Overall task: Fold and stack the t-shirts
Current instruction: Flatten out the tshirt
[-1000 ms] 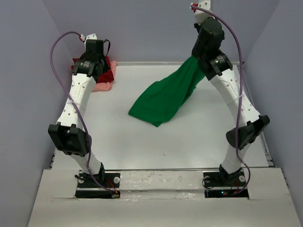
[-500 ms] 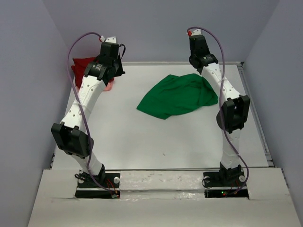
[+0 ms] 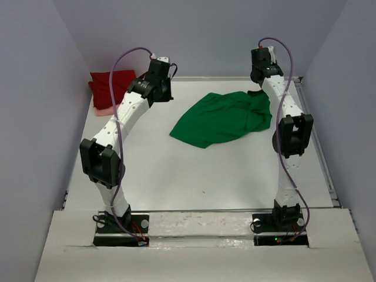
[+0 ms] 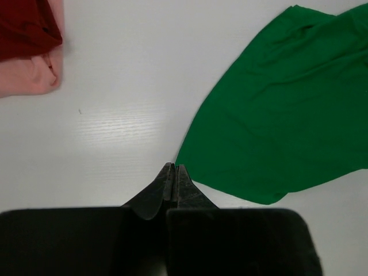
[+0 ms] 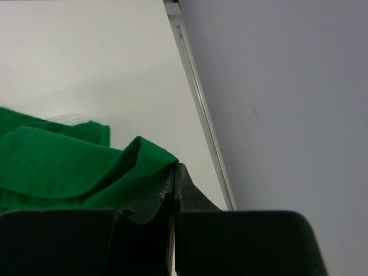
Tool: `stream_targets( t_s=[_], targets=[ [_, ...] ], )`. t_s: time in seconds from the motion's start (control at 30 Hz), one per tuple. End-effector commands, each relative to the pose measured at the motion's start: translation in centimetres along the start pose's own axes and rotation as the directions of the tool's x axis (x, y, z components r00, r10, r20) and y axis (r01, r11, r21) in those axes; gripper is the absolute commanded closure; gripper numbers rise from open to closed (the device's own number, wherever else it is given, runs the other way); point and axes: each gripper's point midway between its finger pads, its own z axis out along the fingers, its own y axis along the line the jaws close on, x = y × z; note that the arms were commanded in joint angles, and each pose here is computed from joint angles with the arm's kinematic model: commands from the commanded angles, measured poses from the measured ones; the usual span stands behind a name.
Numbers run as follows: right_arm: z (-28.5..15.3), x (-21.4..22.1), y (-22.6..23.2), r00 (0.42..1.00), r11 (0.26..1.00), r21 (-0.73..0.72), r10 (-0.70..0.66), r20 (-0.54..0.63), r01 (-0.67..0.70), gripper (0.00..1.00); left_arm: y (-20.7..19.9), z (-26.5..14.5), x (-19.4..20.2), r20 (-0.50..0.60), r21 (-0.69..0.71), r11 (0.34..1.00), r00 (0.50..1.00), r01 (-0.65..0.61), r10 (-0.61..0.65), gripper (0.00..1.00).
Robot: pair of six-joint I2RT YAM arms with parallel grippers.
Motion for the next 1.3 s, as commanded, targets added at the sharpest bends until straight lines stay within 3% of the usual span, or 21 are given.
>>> stream_targets(
  t_s=[0.0, 0.23, 0.63, 0.93, 1.03, 1.27],
  targets=[
    [0.8, 1.1, -4.1, 0.988, 0.988, 0.052, 0.148, -0.055, -0.145, 1.0, -1.8, 1.2, 0.5, -0.005, 0.053, 0.998, 1.0, -0.018, 0.018, 0.96],
    [1.9, 2.6, -6.8, 0.971, 0.974, 0.089, 0.215, -0.103, -0.206, 1.0, -5.0, 5.0, 3.7, -0.091, 0.1, 0.992, 0.992, -0.077, 0.086, 0.97],
    [0.0, 3.3, -12.6, 0.929, 0.917, 0.217, 0.36, -0.087, -0.335, 1.0, -10.8, 8.0, 5.3, -0.113, 0.172, 0.972, 0.977, -0.162, 0.183, 0.97],
    [-2.2, 1.2, -13.9, 0.915, 0.91, 0.121, 0.403, -0.03, -0.397, 1.0, -13.3, 11.5, 4.1, -0.087, 0.233, 0.95, 0.969, -0.207, 0.232, 0.96],
    [-3.4, 0.3, -13.3, 0.917, 0.914, 0.085, 0.4, -0.006, -0.398, 1.0, -13.8, 14.6, 5.2, -0.111, 0.25, 0.943, 0.961, -0.22, 0.254, 0.96],
    [-4.5, -0.5, -12.8, 0.923, 0.923, 0.036, 0.384, 0.019, -0.384, 1.0, -15.8, 17.5, 7.5, -0.107, 0.455, 0.863, 0.948, -0.222, 0.3, 0.96]
  ],
)
